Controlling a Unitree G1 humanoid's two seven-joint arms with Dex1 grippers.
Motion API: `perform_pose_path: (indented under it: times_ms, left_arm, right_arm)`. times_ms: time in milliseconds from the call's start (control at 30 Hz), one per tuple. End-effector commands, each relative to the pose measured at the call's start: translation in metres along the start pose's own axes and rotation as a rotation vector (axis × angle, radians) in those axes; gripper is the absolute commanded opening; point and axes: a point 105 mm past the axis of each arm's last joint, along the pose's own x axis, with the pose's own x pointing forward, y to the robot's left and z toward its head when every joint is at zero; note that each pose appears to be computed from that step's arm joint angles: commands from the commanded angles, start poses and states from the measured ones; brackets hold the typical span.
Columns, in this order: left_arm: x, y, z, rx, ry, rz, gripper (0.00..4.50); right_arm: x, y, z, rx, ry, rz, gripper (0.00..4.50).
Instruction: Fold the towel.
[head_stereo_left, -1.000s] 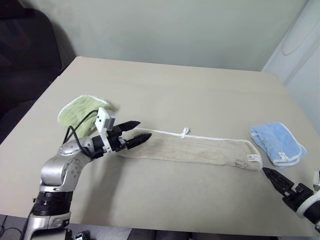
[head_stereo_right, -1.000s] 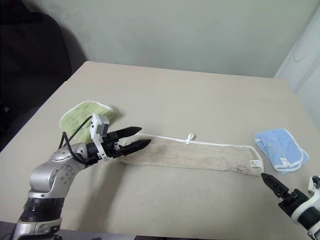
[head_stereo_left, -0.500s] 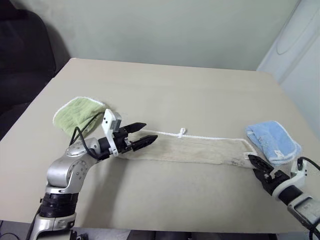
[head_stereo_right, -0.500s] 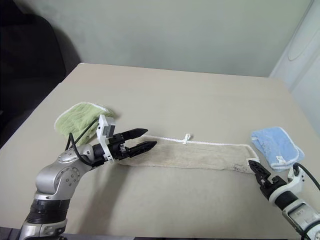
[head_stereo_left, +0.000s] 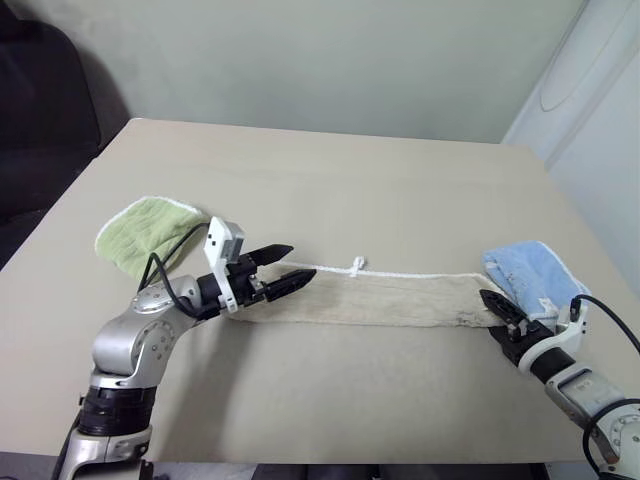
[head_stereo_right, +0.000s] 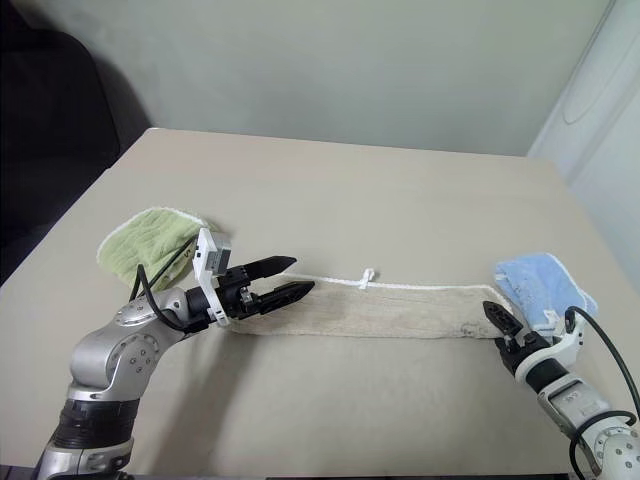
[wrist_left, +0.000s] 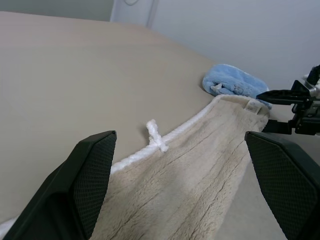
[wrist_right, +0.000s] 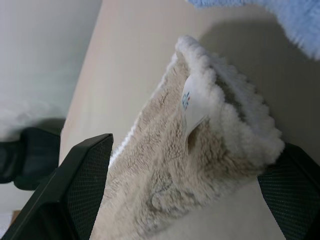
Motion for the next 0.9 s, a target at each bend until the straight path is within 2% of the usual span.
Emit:
perform_pose_path:
  times_ms: [33,100,367,433,700,900]
  left_arm:
    - [0.000,-0.006,0.012,0.045,-0.025,-0.016,4.50]
    - [0.000,-0.005,0.012,0.045,-0.026,-0.016,4.50]
    - [0.001,-0.006,0.011,0.044,-0.032,-0.014,4.50]
    - [0.001,-0.005,0.012,0.043,-0.035,-0.014,4.50]
    - [-0.001,-0.001,0.012,0.044,-0.043,0.005,4.50]
    - [0.000,0.002,0.012,0.044,-0.047,0.013,4.50]
  right_arm:
    - [0.004,-0.008,-0.007,0.022,0.021,-0.026,4.12]
    - [0.003,-0.008,-0.006,0.021,0.017,-0.024,3.56]
    - [-0.001,0.004,0.007,-0.029,-0.022,0.013,0.54]
    - [-0.003,0.012,0.011,-0.063,-0.032,0.035,0.01]
    - [-0.024,0.053,0.032,-0.430,-0.021,0.090,0.01]
    - [-0.046,0.051,0.059,-0.633,-0.005,0.020,0.01]
